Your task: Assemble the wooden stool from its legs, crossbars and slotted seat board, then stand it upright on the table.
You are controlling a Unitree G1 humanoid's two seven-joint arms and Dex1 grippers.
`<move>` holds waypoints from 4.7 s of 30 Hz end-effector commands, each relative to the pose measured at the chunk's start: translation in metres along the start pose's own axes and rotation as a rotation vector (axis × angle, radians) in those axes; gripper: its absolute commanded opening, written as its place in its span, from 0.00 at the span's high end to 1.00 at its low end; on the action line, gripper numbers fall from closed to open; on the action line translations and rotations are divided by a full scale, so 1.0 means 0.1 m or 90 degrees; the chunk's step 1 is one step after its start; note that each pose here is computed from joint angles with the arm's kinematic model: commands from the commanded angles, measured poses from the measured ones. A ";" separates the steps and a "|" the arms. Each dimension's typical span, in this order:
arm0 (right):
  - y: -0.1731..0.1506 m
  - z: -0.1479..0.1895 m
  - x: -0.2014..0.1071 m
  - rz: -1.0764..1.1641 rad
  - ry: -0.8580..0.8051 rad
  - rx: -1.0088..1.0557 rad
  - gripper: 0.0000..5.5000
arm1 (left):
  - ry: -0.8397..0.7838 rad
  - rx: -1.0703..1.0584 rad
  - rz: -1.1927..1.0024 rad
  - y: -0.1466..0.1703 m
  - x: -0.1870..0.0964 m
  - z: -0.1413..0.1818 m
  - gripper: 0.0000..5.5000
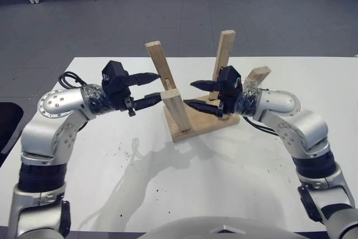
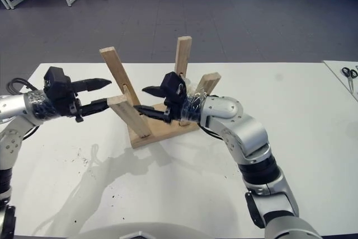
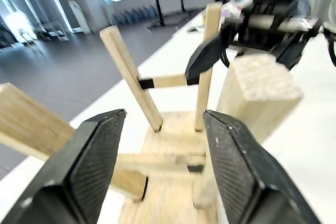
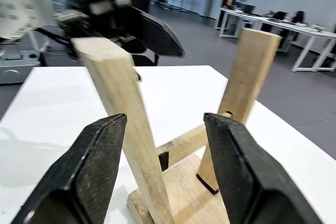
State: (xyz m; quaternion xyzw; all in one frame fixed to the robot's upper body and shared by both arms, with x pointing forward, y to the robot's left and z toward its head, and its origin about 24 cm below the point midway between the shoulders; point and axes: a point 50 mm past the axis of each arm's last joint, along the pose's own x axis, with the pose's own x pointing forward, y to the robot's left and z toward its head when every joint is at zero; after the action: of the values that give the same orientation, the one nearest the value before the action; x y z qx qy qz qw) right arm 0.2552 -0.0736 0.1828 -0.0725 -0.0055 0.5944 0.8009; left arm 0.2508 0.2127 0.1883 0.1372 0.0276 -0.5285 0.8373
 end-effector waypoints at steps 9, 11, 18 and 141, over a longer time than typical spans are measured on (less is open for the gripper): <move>-0.13 0.99 -0.39 -0.096 -0.160 -0.053 0.51 | 0.037 -0.064 -0.094 -0.06 -0.21 -0.02 0.50; -0.27 1.06 -0.52 -0.136 -0.163 -0.053 0.51 | 0.013 -0.085 -0.112 -0.15 -0.17 0.00 0.50; -0.61 1.04 -0.91 -0.220 -0.106 -0.069 0.51 | -0.055 -0.103 -0.067 -0.15 0.11 0.01 0.50; -0.95 -1.01 -1.33 0.086 0.313 0.248 0.49 | 0.073 -0.176 -0.283 0.28 0.73 -1.04 0.73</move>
State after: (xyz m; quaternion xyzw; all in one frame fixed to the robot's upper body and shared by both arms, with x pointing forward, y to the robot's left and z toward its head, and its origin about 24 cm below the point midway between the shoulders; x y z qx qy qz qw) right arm 0.3121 -0.2370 0.0922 -0.0664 0.3191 0.5981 0.7321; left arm 0.3240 0.1816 0.0825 0.0589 0.1596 -0.6750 0.7179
